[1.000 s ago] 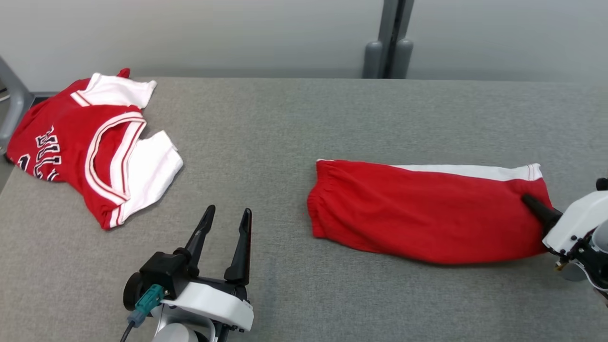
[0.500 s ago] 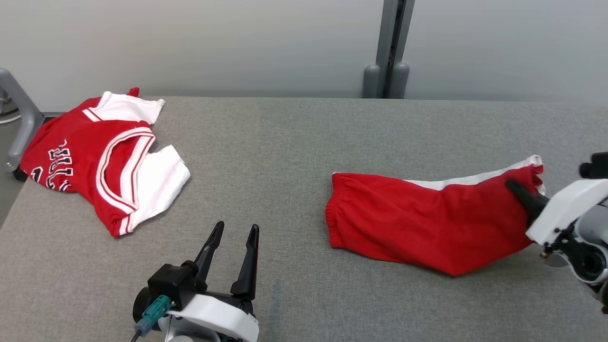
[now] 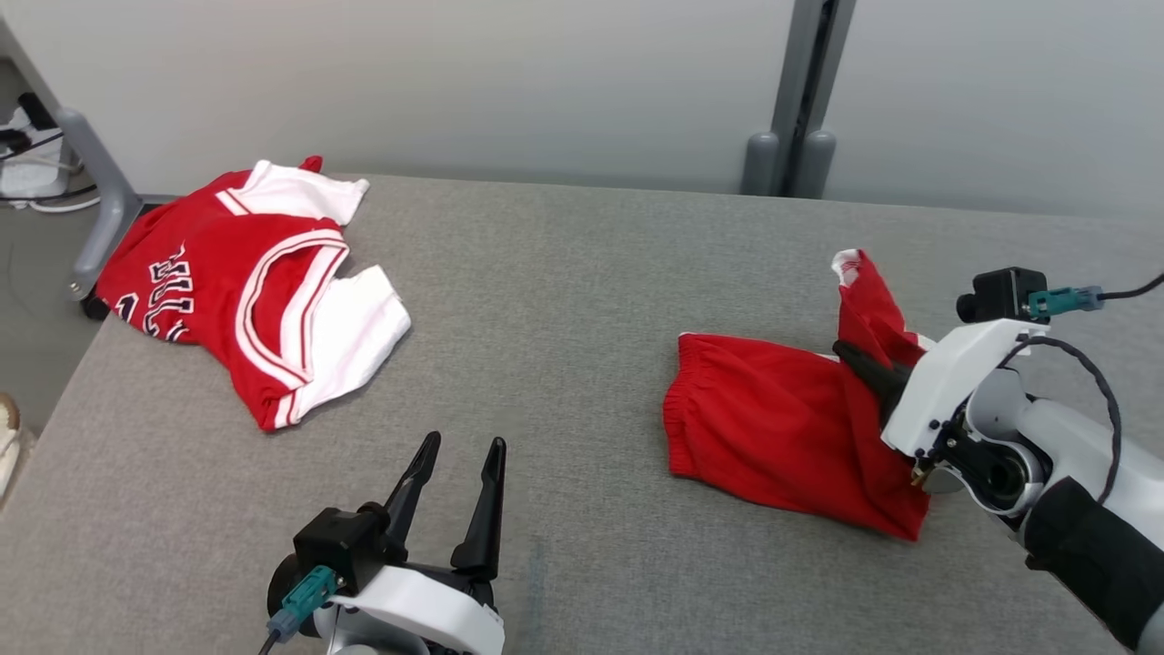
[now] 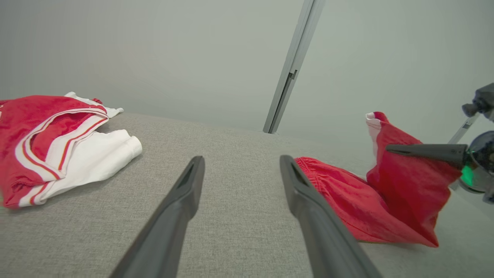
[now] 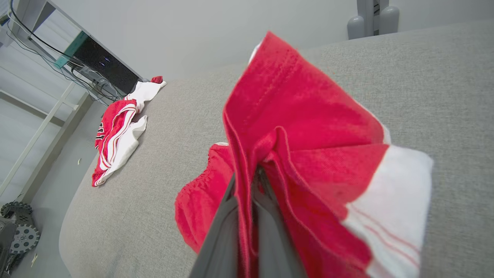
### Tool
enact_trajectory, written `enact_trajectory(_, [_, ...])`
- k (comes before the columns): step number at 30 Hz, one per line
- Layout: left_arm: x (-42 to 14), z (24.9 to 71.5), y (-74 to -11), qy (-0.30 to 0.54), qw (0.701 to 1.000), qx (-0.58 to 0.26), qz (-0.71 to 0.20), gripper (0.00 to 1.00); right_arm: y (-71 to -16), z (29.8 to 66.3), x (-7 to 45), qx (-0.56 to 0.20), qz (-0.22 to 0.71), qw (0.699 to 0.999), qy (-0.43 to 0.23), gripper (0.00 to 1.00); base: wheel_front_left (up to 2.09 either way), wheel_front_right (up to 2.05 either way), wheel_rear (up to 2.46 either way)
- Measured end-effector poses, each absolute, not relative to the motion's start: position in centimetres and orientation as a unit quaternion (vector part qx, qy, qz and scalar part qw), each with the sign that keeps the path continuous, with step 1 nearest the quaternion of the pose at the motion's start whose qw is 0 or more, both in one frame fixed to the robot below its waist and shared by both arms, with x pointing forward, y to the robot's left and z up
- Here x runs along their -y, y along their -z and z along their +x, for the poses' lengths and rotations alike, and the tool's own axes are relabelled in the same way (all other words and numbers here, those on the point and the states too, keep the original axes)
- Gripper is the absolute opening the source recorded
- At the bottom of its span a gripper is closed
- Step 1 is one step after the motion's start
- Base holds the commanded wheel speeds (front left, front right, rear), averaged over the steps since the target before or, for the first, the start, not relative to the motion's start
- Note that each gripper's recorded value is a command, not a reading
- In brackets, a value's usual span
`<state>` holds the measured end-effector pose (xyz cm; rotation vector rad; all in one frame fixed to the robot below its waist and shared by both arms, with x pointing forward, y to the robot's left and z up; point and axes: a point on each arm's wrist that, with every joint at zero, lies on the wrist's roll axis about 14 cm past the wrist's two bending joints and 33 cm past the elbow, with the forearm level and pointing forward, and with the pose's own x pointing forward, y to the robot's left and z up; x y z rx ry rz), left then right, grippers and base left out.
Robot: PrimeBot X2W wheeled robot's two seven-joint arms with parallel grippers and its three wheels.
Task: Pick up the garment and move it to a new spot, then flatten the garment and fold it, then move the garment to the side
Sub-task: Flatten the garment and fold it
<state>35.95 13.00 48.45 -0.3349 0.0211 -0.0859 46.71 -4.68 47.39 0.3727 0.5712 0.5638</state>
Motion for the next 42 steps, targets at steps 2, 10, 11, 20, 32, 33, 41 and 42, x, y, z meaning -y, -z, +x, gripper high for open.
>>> enact_trajectory(2, [-13.4, 35.9, -48.3, 0.035, 0.985, -0.012, -0.170, 1.00, -47.0, 47.1, 3.9, -0.284, 0.179, 0.901, -0.274, 0.00, 0.00, 0.00, 0.00])
enact_trajectory(10, [-14.4, 35.9, -48.0, 0.017, 0.984, -0.016, -0.176, 1.00, -45.1, 47.1, 0.2, -0.329, 0.164, 0.879, -0.303, 0.00, 0.00, 0.00, 0.00])
enact_trajectory(11, [-14.5, 35.8, -47.9, 0.013, 0.984, -0.018, -0.178, 1.00, -44.9, 47.0, -0.3, -0.333, 0.162, 0.876, -0.308, 0.00, 0.00, 0.00, 0.00])
enact_trajectory(20, [-14.6, 35.9, -47.5, 0.007, 0.983, -0.025, -0.182, 1.00, -43.9, 46.0, -3.0, -0.354, 0.156, 0.860, -0.333, 0.34, 0.00, 0.00, 0.00])
enact_trajectory(32, [-13.8, 35.9, -47.8, 0.021, 0.983, -0.022, -0.179, 1.00, -47.7, 43.9, -4.7, -0.298, 0.162, 0.861, -0.379, 1.00, 0.00, 0.00, 0.00])
enact_trajectory(33, [-13.7, 35.9, -47.9, 0.022, 0.984, -0.021, -0.178, 1.00, -48.2, 43.8, -4.5, -0.287, 0.165, 0.863, -0.380, 1.00, 0.00, 0.00, 0.00])
enact_trajectory(41, [-12.2, 36.0, -48.5, 0.052, 0.983, -0.012, -0.175, 1.00, -51.7, 45.0, 1.6, -0.181, 0.172, 0.910, -0.331, 1.00, 0.00, 0.00, 0.00])
enact_trajectory(42, [-12.1, 36.1, -48.8, 0.056, 0.983, -0.009, -0.173, 1.00, -52.0, 45.3, 2.7, -0.164, 0.165, 0.918, -0.321, 1.00, 0.00, 0.00, 0.00])
